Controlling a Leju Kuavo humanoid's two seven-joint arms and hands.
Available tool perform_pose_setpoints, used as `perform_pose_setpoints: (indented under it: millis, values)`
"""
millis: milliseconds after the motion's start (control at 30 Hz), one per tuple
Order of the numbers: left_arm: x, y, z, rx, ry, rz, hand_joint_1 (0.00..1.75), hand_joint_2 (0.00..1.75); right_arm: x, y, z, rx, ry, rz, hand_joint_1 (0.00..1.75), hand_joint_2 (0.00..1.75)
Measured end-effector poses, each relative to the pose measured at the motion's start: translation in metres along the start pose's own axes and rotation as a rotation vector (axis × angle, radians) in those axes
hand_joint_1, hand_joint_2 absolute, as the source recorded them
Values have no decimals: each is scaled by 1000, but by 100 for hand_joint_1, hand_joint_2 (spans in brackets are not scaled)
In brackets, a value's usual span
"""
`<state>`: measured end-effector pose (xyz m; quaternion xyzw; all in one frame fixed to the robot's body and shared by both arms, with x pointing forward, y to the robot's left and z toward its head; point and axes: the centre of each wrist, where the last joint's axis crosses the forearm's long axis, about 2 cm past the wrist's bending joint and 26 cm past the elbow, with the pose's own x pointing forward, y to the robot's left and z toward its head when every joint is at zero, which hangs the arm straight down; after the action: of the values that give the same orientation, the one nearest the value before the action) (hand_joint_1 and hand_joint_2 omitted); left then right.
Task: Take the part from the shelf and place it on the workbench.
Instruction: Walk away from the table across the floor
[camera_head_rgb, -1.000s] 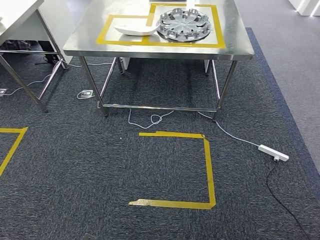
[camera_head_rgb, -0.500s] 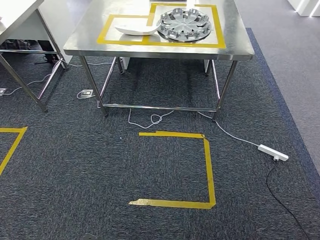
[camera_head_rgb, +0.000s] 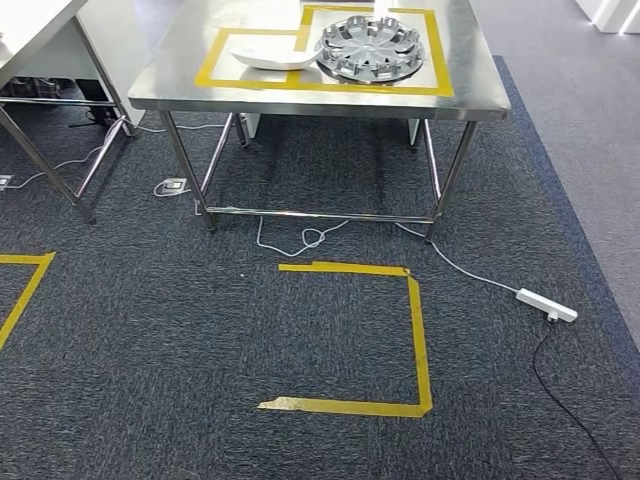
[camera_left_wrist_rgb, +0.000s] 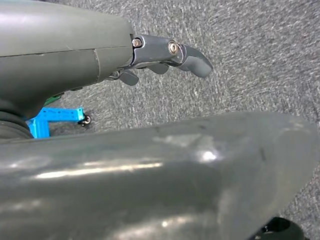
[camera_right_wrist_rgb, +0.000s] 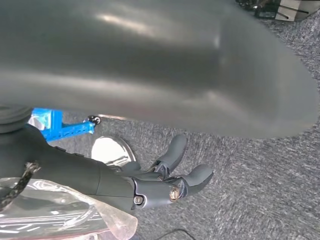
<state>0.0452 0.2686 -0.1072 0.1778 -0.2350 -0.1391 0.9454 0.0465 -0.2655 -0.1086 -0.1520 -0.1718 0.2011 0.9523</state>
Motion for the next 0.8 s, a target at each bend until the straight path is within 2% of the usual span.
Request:
perform_pose_setpoints:
  millis: [800]
  values:
    - [-4,-7,6,-22,12,1,0,0,-2,1,1,-5,2,23,0,0]
